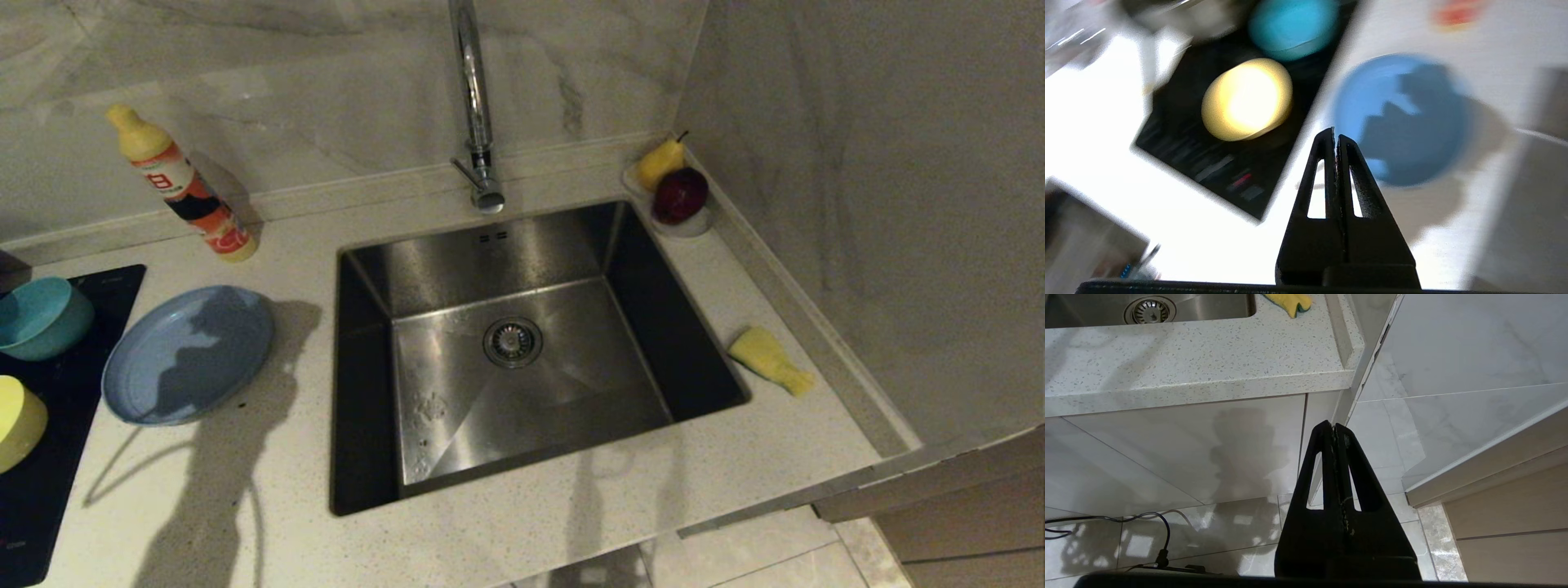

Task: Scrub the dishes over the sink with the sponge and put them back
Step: Place the bowl on the plate

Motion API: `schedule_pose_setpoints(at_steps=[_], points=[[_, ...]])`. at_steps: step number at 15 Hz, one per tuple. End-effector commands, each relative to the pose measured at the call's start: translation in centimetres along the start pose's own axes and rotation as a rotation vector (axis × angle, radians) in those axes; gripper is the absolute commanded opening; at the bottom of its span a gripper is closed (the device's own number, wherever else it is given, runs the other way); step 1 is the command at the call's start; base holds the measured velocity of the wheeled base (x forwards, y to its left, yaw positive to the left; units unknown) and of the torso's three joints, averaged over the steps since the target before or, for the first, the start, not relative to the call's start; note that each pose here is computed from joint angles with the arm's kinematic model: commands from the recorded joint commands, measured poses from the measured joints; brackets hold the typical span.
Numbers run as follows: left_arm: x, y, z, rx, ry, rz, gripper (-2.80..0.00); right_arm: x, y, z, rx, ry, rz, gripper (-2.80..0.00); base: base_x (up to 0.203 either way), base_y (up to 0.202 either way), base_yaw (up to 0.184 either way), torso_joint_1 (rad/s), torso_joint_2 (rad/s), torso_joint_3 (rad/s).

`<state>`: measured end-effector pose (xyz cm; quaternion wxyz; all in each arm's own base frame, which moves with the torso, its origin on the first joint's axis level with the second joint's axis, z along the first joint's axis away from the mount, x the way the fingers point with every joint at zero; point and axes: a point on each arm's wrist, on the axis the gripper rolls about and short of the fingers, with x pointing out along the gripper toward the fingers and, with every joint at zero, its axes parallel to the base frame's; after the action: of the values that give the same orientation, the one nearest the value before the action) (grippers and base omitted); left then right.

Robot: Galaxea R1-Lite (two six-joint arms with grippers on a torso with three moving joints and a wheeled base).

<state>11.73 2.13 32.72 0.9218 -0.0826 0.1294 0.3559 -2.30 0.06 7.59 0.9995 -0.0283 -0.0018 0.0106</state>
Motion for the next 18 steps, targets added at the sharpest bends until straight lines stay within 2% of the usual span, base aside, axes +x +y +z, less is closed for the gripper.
schedule_pose_setpoints(at_steps=[1,3,8,11,14,16,18], points=[[-0.1,2.0,-1.0,-0.054,0.029,0.132,-2.80,0.0,0.0,0.0,0.000,0.001,0.000,-2.80,0.000,0.000,0.000,0.000,0.00,0.000],[1.0,2.2,-2.3,-0.083,0.086,0.188,-2.80,0.0,0.0,0.0,0.000,0.002,-0.001,-2.80,0.000,0.000,0.000,0.000,0.00,0.000],[4.2,0.9,-2.9,-0.133,0.169,0.217,-2.80,0.0,0.0,0.0,0.000,0.002,-0.001,-2.80,0.000,0.000,0.000,0.000,0.00,0.000],[9.3,-0.4,-3.1,-0.135,0.265,0.256,-2.80,0.0,0.0,0.0,0.000,0.001,0.000,-2.80,0.000,0.000,0.000,0.000,0.00,0.000],[15.0,-0.6,-2.9,-0.177,0.335,0.286,-2.80,0.0,0.0,0.0,0.000,0.001,0.000,-2.80,0.000,0.000,0.000,0.000,0.00,0.000],[17.9,-0.6,-2.2,-0.212,0.346,0.287,-2.80,0.0,0.0,0.0,0.000,0.001,0.000,-2.80,0.000,0.000,0.000,0.000,0.00,0.000],[19.4,-0.7,-1.2,-0.237,0.347,0.245,-2.80,0.0,0.0,0.0,0.000,0.001,0.000,-2.80,0.000,0.000,0.000,0.000,0.00,0.000]])
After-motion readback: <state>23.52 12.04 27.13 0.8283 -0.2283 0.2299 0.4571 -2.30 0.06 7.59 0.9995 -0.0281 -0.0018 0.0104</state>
